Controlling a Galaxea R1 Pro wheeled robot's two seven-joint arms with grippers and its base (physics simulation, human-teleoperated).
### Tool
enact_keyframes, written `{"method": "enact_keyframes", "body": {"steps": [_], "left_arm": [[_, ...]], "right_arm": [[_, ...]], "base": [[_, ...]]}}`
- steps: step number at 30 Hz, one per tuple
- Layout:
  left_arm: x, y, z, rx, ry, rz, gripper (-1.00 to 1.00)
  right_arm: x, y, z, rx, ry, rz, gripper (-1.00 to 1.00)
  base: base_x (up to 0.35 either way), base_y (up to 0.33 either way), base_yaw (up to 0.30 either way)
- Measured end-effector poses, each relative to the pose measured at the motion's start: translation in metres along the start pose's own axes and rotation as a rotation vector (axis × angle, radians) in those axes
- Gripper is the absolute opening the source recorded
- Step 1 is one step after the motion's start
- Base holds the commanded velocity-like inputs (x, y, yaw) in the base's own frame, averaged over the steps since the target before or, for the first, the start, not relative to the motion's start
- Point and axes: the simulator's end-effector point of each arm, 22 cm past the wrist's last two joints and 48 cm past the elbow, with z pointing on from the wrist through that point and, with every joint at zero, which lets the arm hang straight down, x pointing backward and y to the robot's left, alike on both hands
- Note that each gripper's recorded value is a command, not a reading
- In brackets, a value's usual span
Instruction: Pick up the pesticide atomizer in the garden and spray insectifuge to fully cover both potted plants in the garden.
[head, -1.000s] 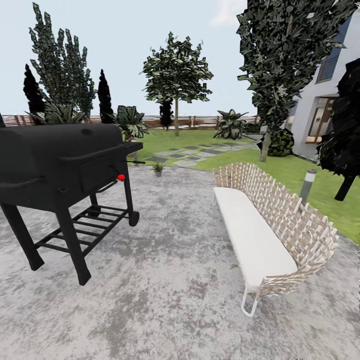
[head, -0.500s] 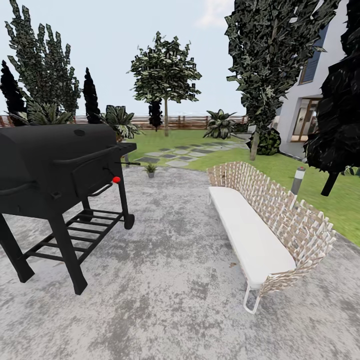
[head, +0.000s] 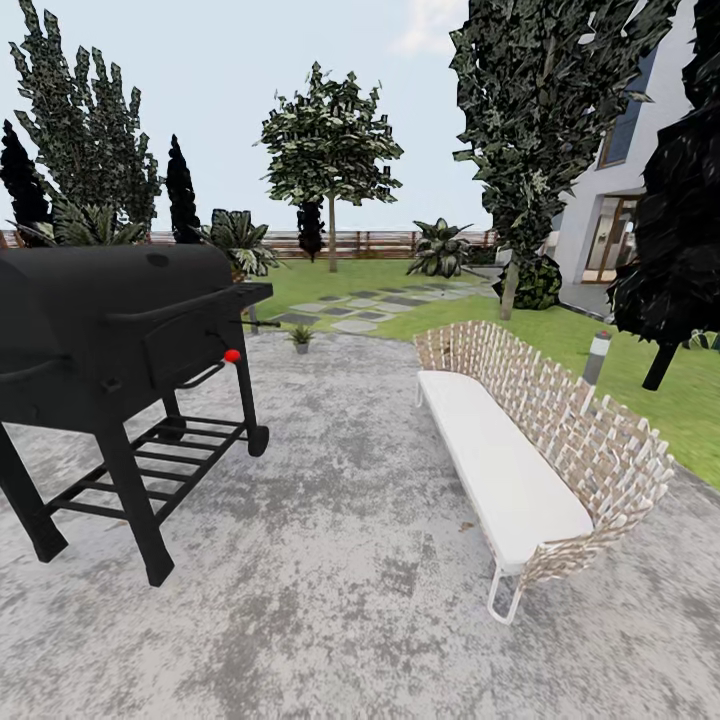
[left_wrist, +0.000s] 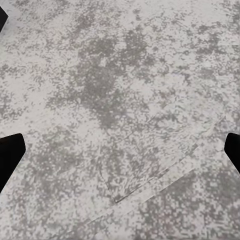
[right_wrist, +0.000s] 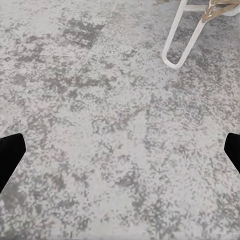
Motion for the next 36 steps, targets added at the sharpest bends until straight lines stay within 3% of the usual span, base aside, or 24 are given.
{"method": "enact_keyframes", "body": {"steps": [36], "left_arm": [[0.052, -0.004, 0.042, 0.001, 0.0, 0.002, 1.0]], "right_arm": [[0.055, 0.004, 0.039, 0.0, 0.0, -0.001, 1.0]], "base": [[0.0, 0.0, 0.0]]}}
